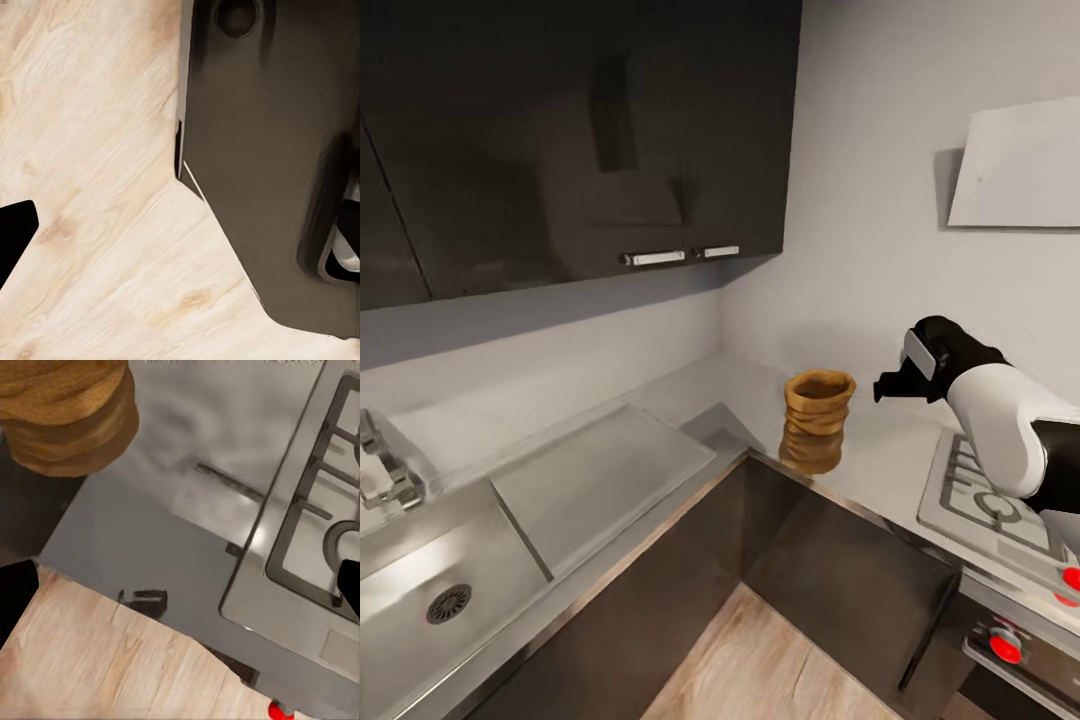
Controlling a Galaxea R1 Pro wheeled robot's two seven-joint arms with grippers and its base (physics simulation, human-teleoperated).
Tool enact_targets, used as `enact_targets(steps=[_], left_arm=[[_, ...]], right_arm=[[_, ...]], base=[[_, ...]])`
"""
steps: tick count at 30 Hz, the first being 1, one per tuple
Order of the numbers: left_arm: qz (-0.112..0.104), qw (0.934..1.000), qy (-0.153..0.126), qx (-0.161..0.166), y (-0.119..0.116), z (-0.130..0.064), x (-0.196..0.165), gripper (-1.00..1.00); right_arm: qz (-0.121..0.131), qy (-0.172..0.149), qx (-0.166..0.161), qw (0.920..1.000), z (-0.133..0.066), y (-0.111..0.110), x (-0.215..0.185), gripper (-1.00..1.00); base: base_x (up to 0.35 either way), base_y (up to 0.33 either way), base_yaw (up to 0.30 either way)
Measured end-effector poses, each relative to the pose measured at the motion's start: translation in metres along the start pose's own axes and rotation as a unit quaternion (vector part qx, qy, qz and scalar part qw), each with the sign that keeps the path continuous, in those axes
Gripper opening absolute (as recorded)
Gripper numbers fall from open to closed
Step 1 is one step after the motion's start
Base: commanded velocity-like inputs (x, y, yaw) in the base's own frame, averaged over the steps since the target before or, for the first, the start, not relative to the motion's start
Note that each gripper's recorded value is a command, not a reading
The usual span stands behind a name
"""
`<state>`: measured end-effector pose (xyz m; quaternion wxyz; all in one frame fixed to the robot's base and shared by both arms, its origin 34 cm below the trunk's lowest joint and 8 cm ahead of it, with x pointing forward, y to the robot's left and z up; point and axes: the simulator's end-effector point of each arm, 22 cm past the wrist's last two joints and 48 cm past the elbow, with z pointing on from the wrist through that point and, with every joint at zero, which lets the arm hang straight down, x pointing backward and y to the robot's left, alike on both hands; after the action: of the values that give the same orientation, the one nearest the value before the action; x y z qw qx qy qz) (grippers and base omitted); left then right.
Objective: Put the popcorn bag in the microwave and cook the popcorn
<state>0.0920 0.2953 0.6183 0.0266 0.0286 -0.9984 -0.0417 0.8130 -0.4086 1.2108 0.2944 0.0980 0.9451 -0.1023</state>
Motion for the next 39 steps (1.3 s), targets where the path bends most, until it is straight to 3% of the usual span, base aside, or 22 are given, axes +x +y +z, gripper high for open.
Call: enact_targets(steps=[13, 26, 39], left_arm=[[0.000, 1.0000, 0.002, 0.006, -0.010, 0.000, 0.002, 1.00], [0.000, 1.0000, 0.002, 0.005, -0.008, 0.000, 0.002, 1.00], [0.000, 1.0000, 0.002, 0.005, -0.009, 0.000, 0.002, 1.00]], right_arm=[[-0.001, 0.003, 0.000, 1.0000, 0.002, 0.001, 0.002, 1.00], [-0.001, 0.003, 0.000, 1.0000, 0.001, 0.001, 0.002, 1.00], [-0.002, 0.017, 0.006, 0.9998, 0.006, 0.000, 0.011, 1.00]], base=[[0.090, -0.053, 0.065], [0.296, -0.123, 0.085], [0.140, -0.003, 0.000]])
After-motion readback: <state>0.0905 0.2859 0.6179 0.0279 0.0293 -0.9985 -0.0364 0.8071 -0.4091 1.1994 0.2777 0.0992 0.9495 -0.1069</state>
